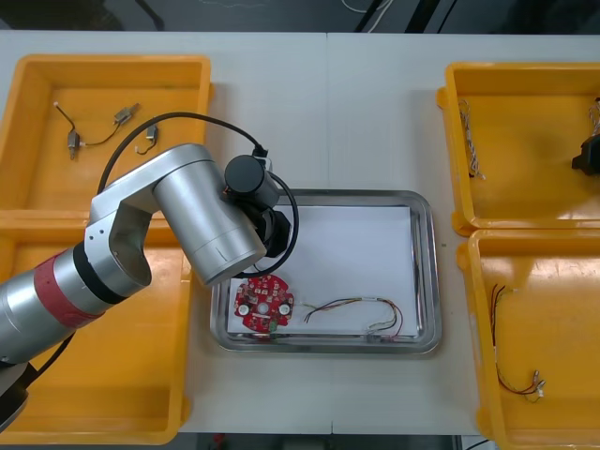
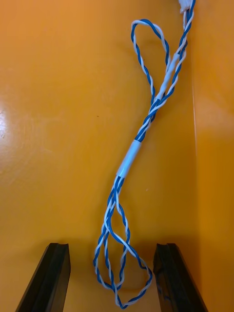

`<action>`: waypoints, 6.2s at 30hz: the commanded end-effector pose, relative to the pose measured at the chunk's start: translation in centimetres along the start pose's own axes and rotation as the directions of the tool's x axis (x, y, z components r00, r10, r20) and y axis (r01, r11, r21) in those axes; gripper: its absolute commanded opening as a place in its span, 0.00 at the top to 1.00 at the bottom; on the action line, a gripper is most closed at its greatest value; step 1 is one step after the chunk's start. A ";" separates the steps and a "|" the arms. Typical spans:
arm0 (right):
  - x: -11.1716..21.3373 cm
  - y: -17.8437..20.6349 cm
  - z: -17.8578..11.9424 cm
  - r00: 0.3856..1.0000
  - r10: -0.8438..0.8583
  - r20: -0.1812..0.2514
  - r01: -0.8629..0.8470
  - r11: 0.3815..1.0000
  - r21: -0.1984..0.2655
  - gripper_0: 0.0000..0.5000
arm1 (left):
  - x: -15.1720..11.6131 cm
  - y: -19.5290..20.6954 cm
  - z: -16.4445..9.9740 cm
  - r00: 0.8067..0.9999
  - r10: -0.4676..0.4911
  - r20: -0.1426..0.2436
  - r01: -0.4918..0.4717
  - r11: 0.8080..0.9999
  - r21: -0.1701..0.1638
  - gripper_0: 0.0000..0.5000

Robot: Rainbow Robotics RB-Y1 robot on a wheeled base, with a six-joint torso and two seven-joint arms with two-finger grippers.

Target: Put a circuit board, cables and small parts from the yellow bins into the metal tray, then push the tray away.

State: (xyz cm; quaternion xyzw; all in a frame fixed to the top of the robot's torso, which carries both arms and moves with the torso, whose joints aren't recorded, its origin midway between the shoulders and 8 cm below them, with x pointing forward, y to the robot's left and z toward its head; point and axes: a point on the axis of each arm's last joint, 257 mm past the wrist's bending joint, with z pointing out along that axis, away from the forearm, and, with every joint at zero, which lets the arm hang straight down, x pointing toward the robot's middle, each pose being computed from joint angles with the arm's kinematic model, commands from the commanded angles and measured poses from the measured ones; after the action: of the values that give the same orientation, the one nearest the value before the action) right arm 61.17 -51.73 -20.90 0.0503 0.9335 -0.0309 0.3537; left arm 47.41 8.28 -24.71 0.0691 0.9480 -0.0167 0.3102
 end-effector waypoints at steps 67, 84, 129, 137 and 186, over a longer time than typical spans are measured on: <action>-2.1 11.2 -10.0 0.975 -0.157 -0.158 0.141 0.984 -0.107 1.00 | -8.5 26.1 -13.5 0.975 -0.220 -0.034 0.215 0.970 -0.117 0.00; 1.3 10.3 -8.6 0.970 -0.170 -0.177 0.158 0.984 -0.081 1.00 | -13.2 30.9 -10.3 0.965 -0.262 0.005 0.261 0.958 -0.121 0.00; -5.4 11.1 -9.3 0.986 0.052 -0.161 -0.066 0.995 -0.081 0.00 | -16.4 37.8 -3.3 0.945 -0.325 0.045 0.328 0.936 -0.132 0.00; -5.7 10.7 -7.6 0.978 0.121 -0.171 -0.133 0.989 -0.060 0.00 | -16.1 37.8 -1.9 0.952 -0.300 0.059 0.306 0.941 -0.146 0.00; 2.0 10.5 0.3 0.954 0.183 -0.238 -0.188 0.982 0.003 0.99 | -11.8 36.9 3.1 0.968 -0.248 0.026 0.249 0.956 -0.153 1.00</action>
State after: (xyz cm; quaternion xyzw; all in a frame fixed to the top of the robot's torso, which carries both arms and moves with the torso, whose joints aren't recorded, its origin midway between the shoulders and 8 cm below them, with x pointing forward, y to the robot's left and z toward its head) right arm 61.71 -40.58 -21.51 0.1388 0.9588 0.0244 0.2465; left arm 63.57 43.66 -19.71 -0.1394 0.9405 -0.0042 0.3099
